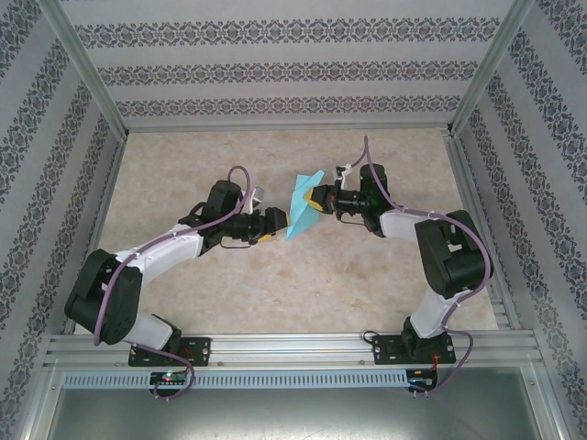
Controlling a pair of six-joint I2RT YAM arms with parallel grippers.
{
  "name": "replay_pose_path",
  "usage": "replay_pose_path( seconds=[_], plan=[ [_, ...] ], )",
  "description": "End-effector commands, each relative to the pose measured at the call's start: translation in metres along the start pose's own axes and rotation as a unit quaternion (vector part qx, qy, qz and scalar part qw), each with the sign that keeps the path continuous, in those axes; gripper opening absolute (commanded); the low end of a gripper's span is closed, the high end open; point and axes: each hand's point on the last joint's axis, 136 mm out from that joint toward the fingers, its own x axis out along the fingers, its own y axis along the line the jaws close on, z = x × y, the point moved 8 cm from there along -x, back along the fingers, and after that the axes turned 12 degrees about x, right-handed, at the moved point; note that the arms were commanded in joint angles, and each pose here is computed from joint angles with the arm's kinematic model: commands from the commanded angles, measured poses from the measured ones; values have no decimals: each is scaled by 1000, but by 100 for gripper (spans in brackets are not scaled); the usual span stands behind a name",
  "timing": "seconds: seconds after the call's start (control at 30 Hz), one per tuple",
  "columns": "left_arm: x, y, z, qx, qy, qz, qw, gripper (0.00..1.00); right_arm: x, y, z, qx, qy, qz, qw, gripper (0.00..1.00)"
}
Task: Fold a paper plane with a square sheet of paper (pick it up from the middle)
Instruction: Pick up the paper from the center of the table.
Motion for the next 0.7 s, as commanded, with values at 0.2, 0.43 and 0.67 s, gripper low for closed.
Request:
replay_pose_path(
  seconds=[0.2, 0.43, 0.67],
  plan=[
    [11, -20, 10, 9, -23, -65, 998, 77, 0, 32, -9, -28, 5, 31, 999, 0],
    [16, -19, 12, 17, -18, -65, 998, 76, -2, 36, -11, -29, 5, 35, 999, 0],
    [16, -29, 20, 19, -27, -92, 995, 64, -1, 38, -13, -30, 9, 36, 999, 0]
  ],
)
